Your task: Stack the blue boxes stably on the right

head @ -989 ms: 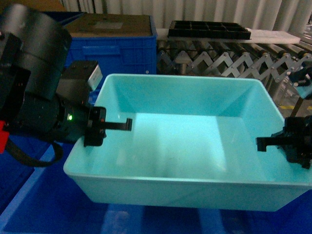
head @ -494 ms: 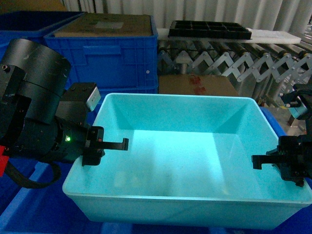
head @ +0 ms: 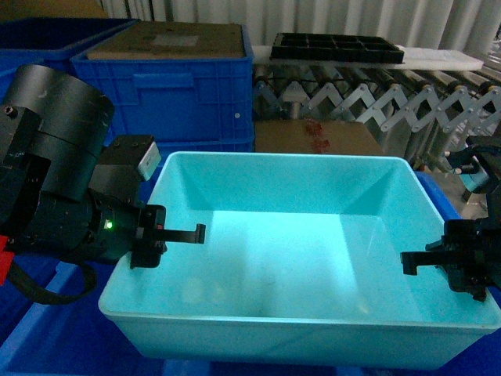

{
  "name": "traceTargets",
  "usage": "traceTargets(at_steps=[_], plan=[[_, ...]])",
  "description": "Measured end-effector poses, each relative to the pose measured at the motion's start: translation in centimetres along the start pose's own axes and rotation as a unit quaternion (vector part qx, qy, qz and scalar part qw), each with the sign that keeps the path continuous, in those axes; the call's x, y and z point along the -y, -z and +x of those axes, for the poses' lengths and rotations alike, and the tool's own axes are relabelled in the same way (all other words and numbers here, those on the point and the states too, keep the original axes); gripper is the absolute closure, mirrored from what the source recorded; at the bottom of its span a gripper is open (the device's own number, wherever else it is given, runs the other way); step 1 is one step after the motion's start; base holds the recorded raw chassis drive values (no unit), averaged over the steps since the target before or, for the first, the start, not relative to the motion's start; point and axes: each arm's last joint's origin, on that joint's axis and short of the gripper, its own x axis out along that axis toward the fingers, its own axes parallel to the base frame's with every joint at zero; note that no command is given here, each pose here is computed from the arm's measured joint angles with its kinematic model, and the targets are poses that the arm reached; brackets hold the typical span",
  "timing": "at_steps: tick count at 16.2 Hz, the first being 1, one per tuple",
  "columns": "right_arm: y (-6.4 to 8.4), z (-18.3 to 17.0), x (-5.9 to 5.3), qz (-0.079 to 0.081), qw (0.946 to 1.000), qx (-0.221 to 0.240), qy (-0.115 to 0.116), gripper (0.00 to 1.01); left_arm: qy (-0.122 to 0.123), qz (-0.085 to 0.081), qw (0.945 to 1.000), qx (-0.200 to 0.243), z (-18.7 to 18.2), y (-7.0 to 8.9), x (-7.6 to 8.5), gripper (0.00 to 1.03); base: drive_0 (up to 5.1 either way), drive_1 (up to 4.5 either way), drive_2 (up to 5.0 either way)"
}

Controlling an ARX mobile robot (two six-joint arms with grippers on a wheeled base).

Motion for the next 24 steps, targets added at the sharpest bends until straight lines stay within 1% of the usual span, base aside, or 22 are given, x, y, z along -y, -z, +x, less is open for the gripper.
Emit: traceTargets(at_steps=[13, 14, 15, 16, 17, 18, 19, 20, 22, 24], plan=[[0.0, 0.0, 0.0, 0.000, 1.0000, 0.000, 0.000, 0.99, 0.000, 0.000, 1.0000, 0.000, 0.0, 0.0, 0.0, 0.98, 0.0, 0.00, 0.0], [0.0, 0.0, 0.0, -0.003, 1.0000, 0.000, 0.000, 0.97, 0.000, 0.000, 1.0000, 0.000, 0.0, 0.0, 0.0, 0.98, 0.0, 0.00, 0.0], [0.0, 0.0, 0.0, -0.012, 0.9999, 0.000, 0.003, 0.90, -0.004, 0.006, 1.0000, 0.002, 0.0, 0.0, 0.0, 0.94, 0.0, 0.00, 0.0], [0.0, 0.0, 0.1, -0.018, 0.9998, 0.002, 0.005, 0.82, -0.021, 0.022, 0.9995, 0.000, 0.0, 0.0, -0.2, 0.85, 0.0, 0.00, 0.0], [-0.1, 0.0, 0.3, -0.023, 0.9995, 0.005, 0.022, 0.73, -0.047, 0.034, 0.9983, -0.005, 0.2, 0.1, -0.9, 0.75, 0.0, 0.00, 0.0], [-0.2, -0.1, 0.6, -0.023, 0.9993, 0.006, 0.029, 0.64, -0.056, 0.037, 0.9977, -0.006, 0.2, 0.2, -1.3, 0.68, 0.0, 0.00, 0.0], [-0.2, -0.1, 0.8, -0.024, 0.9991, 0.005, 0.036, 0.56, -0.062, 0.036, 0.9974, -0.006, 0.2, 0.1, -1.6, 0.60, 0.0, 0.00, 0.0], [-0.2, -0.1, 0.9, -0.025, 0.9990, 0.005, 0.036, 0.45, -0.065, 0.040, 0.9971, -0.005, 0.2, 0.1, -1.8, 0.50, 0.0, 0.00, 0.0], [-0.2, -0.1, 0.7, -0.030, 0.9990, 0.005, 0.033, 0.23, -0.064, 0.048, 0.9968, -0.007, 0.2, 0.1, -1.6, 0.28, 0.0, 0.00, 0.0], [-0.2, -0.1, 0.8, -0.029, 0.9990, 0.005, 0.034, 0.02, -0.058, 0.050, 0.9971, -0.006, 0.2, 0.1, -1.4, 0.06, 0.0, 0.00, 0.0]])
